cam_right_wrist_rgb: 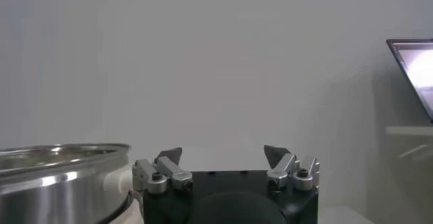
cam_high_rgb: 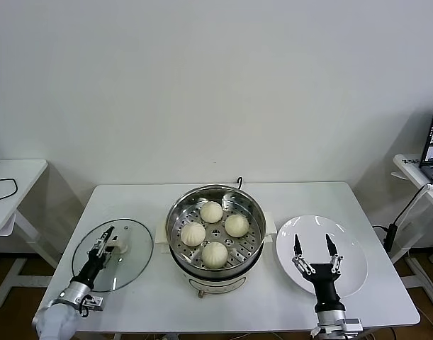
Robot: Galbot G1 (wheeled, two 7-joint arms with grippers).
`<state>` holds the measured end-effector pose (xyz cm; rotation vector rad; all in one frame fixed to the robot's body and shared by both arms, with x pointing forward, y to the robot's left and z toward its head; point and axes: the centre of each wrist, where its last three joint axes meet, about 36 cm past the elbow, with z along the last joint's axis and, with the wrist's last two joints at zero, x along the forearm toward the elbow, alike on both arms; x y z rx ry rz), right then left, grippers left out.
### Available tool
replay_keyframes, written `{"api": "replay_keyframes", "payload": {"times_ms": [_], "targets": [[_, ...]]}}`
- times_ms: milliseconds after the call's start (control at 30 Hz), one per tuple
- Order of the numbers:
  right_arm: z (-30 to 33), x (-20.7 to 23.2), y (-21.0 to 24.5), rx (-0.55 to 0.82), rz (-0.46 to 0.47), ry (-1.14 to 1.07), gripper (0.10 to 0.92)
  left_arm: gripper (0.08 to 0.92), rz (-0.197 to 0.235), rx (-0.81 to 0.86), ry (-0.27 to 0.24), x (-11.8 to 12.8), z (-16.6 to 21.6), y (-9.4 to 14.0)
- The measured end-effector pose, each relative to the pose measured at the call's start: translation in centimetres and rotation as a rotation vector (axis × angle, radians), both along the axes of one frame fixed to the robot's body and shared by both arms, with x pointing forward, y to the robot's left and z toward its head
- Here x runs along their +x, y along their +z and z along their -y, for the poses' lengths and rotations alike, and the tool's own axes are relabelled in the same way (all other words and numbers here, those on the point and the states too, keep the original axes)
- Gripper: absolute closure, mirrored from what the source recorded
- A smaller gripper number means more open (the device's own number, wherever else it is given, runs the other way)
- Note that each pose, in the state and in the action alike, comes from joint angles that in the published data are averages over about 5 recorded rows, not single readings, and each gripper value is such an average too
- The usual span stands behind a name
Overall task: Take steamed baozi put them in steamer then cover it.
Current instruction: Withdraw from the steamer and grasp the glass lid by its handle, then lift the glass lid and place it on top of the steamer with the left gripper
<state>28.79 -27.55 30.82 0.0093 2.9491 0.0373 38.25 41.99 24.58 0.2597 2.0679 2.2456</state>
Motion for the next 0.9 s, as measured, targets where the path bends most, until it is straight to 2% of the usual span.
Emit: {"api": "replay_keyframes", "payload": {"times_ms": [233, 433, 667, 900], "targets": [[0.0, 0.1, -0.4, -0.001, -0.003, 0.0, 0.2, 0.649, -0.022, 0.003, -0.001, 0.1, 0.0, -0.9], [0.0, 0.3, -0.7, -0.001, -0.004, 0.0, 0.2, 0.792, -0.017, 0.0, 0.002, 0.0, 0.1, -1.0], [-0.1, 0.4, -0.7, 0.0, -0.001, 0.001, 0.2, 0.8, 0.022, -0.008, 0.017, -0.4, 0.4, -0.1], [-0.1, 0.5, -0.6, 0.0, 0.003, 0.002, 0.2, 0.801, 0.108, 0.007, 0.045, -1.4, 0.2, 3.7]]}}
